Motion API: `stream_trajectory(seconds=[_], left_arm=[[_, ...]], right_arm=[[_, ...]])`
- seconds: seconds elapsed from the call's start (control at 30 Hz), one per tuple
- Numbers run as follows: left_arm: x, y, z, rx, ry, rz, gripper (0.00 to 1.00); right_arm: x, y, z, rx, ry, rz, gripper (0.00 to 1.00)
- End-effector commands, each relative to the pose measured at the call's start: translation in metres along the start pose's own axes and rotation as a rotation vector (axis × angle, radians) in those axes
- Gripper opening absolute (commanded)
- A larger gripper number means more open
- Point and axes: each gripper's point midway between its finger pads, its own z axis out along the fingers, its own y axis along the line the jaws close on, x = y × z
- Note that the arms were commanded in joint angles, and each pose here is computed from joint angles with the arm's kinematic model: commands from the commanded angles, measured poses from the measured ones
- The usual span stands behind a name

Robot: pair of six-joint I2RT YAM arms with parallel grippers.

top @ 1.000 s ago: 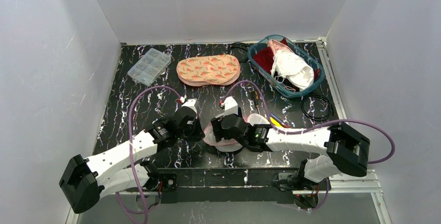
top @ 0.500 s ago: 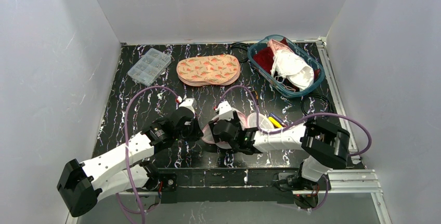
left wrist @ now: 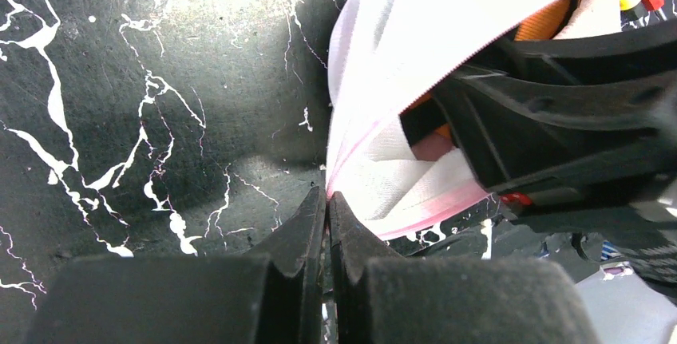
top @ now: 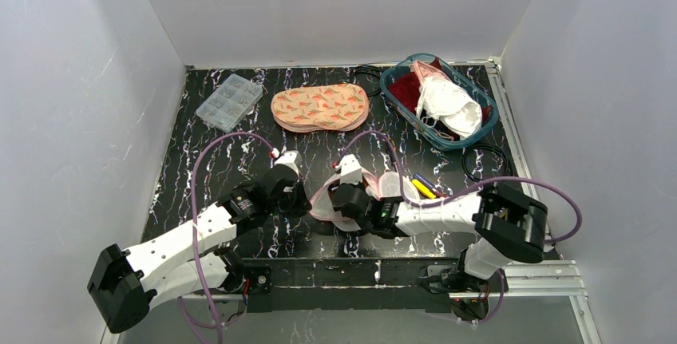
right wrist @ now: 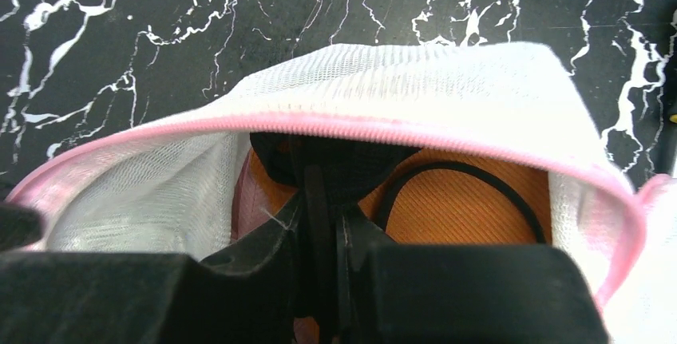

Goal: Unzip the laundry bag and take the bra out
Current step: Pick up the bra from the laundry bag.

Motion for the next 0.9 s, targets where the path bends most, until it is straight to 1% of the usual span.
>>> stream_trajectory(seconds=[0.0, 0.1, 0.17, 0.2, 0.3, 0.53, 0.7, 0.87], left_arm=[[0.003, 0.011, -0.002, -0.041, 0.000, 0.006, 0.00], [0.002, 0.010, -0.002, -0.038, -0.006, 0.003, 0.00], [0.002, 0.010, -0.003, -0.037, -0.005, 0.003, 0.00], [0.002, 0.010, -0.003, -0.038, -0.006, 0.002, 0.00], [0.004, 0.015, -0.003, -0.052, -0.004, 0.001, 0.00], [0.008, 0.021, 0.002, -0.079, 0.003, 0.010, 0.00], [0.012, 0.024, 0.009, -0.092, 0.015, 0.016, 0.00], [0.018, 0.032, 0.016, -0.123, 0.028, 0.024, 0.00]], right_arm=[[-0.015, -0.007, -0.018, -0.013, -0.038, 0.040, 0.24], [-0.014, -0.008, -0.018, -0.014, -0.035, 0.029, 0.16], [-0.013, -0.007, -0.017, -0.019, -0.030, 0.032, 0.03], [-0.011, -0.005, -0.018, -0.028, -0.024, 0.034, 0.01], [-0.017, 0.003, -0.024, -0.091, -0.037, 0.061, 0.01], [-0.044, 0.026, -0.060, -0.295, -0.074, 0.079, 0.01], [-0.059, 0.021, -0.084, -0.342, -0.107, 0.123, 0.01], [-0.061, 0.009, -0.095, -0.339, -0.132, 0.174, 0.01]])
